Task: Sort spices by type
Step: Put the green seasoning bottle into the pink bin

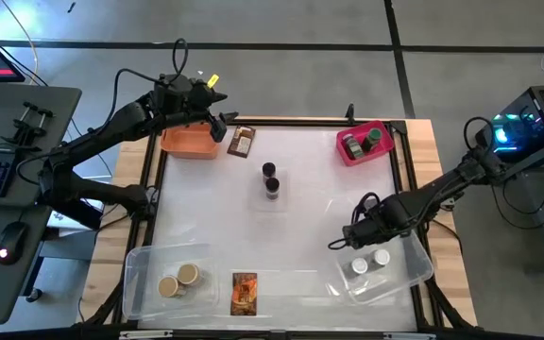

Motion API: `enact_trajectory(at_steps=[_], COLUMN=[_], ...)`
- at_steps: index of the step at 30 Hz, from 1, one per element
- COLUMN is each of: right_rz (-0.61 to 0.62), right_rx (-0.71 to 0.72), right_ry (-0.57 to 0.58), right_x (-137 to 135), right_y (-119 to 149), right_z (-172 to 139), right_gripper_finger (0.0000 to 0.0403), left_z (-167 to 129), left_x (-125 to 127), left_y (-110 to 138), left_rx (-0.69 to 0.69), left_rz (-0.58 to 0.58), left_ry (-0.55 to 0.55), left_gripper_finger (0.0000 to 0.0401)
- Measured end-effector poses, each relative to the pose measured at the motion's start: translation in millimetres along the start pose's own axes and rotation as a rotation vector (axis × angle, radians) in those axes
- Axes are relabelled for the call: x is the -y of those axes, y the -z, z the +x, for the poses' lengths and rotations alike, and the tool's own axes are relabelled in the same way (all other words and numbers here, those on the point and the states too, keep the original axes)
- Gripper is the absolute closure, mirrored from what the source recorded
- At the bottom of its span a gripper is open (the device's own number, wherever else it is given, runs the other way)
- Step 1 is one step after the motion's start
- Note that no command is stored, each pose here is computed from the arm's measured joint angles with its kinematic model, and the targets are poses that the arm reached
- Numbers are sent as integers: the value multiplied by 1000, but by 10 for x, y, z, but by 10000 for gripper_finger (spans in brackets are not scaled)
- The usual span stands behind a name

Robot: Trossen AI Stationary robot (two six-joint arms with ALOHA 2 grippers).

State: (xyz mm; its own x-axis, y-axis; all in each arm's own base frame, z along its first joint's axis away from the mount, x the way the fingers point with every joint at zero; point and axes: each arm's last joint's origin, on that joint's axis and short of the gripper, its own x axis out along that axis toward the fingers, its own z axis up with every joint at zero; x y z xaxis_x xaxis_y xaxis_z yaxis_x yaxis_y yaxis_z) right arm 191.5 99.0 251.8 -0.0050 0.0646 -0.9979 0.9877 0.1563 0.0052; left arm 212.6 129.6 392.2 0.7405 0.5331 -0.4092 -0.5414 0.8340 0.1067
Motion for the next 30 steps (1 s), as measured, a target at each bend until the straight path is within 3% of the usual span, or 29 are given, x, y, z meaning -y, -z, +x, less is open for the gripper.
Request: enact_trajectory(at_steps=[12, 17, 20, 22, 25, 27, 30], right_rz=[103, -103, -209, -227, -181, -149, -88], right_rx=[65, -133, -159, -67, 204, 401, 617], right_ry=[-165, -270, -373, -463, -531, -517, -399], right_x=[-204, -318, -331, -356, -389, -380, -284], right_y=[-269, -223, -192, -298, -628, -909, -1376], right_z=[-28, -241, -524, -716, -952, -1063, -1111], right_gripper_finger=[403, 403, 403, 403, 403, 403, 402], left_z=[0, 0, 0, 0, 0, 0, 0], left_x=[0, 1, 1, 2, 2, 2, 2], left_y=[0, 10, 16, 17, 16, 16, 19], left_rx=[0, -10, -17, -17, -17, -17, -20], left_rz=[17, 18, 18, 18, 18, 9, 2], left_ry=[0, 1, 1, 2, 1, 1, 2], left_gripper_finger=[107, 107, 107, 107, 107, 107, 107])
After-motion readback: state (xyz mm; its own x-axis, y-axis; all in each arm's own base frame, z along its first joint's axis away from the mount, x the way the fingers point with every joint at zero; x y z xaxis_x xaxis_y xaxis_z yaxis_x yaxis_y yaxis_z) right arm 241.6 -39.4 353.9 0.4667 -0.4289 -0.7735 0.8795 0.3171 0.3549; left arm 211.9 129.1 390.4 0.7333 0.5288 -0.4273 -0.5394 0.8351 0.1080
